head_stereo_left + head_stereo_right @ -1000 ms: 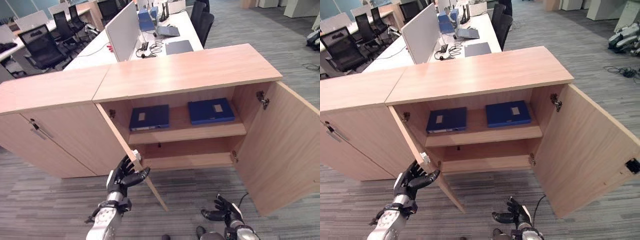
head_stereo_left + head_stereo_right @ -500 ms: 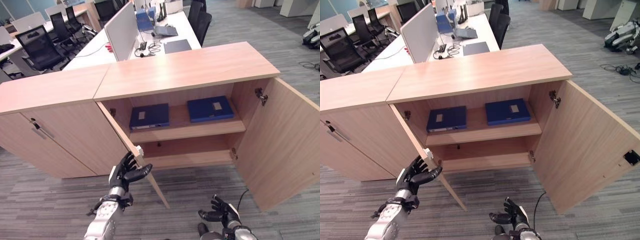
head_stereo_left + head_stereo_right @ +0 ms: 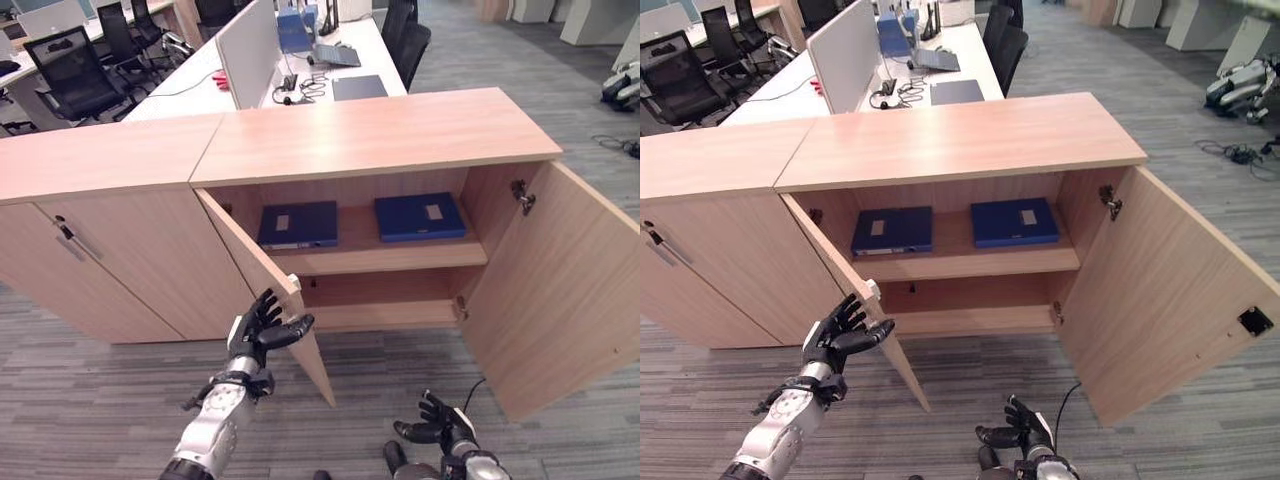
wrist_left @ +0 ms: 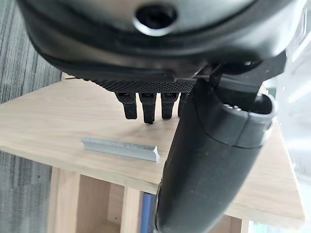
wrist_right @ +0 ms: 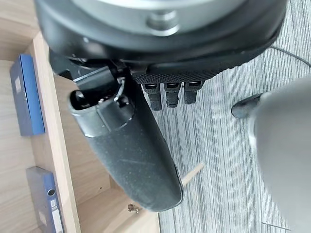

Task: Put the empty folder in the office cabinet

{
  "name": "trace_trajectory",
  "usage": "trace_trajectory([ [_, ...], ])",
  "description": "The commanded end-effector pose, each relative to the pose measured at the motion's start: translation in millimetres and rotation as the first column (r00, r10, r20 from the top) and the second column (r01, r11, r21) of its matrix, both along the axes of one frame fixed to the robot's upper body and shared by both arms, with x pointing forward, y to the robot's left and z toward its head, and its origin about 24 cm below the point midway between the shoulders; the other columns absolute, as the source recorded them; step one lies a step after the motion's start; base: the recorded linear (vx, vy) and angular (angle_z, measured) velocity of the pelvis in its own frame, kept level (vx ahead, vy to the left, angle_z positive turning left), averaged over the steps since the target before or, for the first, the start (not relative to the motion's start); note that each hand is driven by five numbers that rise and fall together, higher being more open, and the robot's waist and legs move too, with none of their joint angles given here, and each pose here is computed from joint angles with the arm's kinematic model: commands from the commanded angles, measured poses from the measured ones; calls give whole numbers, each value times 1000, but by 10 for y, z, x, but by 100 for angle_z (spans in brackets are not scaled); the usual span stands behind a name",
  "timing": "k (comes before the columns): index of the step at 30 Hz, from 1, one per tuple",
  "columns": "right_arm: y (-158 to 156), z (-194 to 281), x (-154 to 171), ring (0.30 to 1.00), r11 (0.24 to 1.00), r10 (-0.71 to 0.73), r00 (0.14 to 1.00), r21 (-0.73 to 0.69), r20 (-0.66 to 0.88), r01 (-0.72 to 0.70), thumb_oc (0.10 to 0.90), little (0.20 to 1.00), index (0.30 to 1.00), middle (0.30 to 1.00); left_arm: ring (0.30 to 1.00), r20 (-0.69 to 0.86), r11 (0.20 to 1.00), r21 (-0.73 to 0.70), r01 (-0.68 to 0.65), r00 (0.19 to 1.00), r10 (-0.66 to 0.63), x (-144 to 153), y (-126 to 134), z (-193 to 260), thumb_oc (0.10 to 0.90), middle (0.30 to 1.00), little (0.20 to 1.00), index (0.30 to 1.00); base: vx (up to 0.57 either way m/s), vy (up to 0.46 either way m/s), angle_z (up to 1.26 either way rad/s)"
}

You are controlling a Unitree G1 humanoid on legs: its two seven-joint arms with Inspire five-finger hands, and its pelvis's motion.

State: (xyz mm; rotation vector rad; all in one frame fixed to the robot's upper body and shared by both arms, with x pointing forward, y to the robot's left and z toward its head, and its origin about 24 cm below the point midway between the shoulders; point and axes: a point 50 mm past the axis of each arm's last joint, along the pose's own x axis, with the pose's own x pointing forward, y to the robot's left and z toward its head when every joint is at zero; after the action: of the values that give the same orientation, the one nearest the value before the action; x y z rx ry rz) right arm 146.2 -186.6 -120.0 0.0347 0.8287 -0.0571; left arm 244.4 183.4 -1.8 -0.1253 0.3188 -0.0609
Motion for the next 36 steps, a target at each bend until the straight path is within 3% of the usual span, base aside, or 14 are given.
trace_trajectory([
  [1, 16, 194, 278, 900, 997, 77, 987, -13, 141, -76, 800, 900, 900, 900, 900, 689, 671, 52, 739, 460, -560, 194, -1428, 1673, 800, 900, 900, 900, -30, 23, -6],
  [3, 37, 179, 270, 900, 996, 87, 987, -5, 132, -87, 800, 900, 900, 900, 900, 690, 587, 19, 809, 415, -593, 105, -1488, 1706, 800, 900, 900, 900, -33, 21, -10],
  [8, 42, 158, 249, 900, 995, 95, 988, 1, 119, -96, 800, 900, 900, 900, 900, 681, 537, -24, 843, 407, -609, 73, -1520, 1693, 800, 900, 900, 900, -26, 15, -25],
  [16, 84, 157, 264, 900, 995, 96, 988, 17, 122, -99, 800, 900, 900, 900, 900, 707, 503, -31, 864, 375, -600, 66, -1629, 1808, 800, 900, 900, 900, -8, 8, -11],
  [20, 106, 169, 266, 900, 994, 101, 986, 25, 129, -105, 800, 900, 900, 900, 900, 701, 539, -20, 842, 396, -593, 119, -1602, 1783, 800, 900, 900, 900, 0, 0, 0],
  [23, 114, 149, 226, 900, 994, 96, 988, 30, 117, -100, 800, 900, 900, 900, 900, 670, 629, -12, 778, 473, -572, 245, -1492, 1666, 800, 900, 900, 900, 0, 0, 0],
  [27, 112, 139, 195, 900, 995, 89, 990, 37, 112, -93, 800, 900, 900, 900, 900, 645, 683, 7, 731, 519, -562, 294, -1353, 1558, 800, 900, 900, 900, 0, 0, 0],
  [30, 93, 124, 159, 900, 996, 80, 992, 42, 103, -84, 800, 900, 900, 900, 900, 589, 749, 23, 662, 596, -545, 330, -1142, 1349, 800, 900, 900, 900, 20, 16, -2],
  [33, 55, 124, 146, 900, 997, 65, 993, 43, 99, -69, 800, 900, 900, 900, 900, 390, 875, 11, 483, 804, -449, 313, -637, 746, 800, 900, 900, 900, 30, 41, -2],
  [36, 22, 130, 157, 900, 998, 53, 994, 37, 100, -57, 800, 900, 900, 900, 900, 306, 909, 19, 417, 863, -402, 226, -420, 533, 800, 900, 900, 900, 20, 33, -3],
])
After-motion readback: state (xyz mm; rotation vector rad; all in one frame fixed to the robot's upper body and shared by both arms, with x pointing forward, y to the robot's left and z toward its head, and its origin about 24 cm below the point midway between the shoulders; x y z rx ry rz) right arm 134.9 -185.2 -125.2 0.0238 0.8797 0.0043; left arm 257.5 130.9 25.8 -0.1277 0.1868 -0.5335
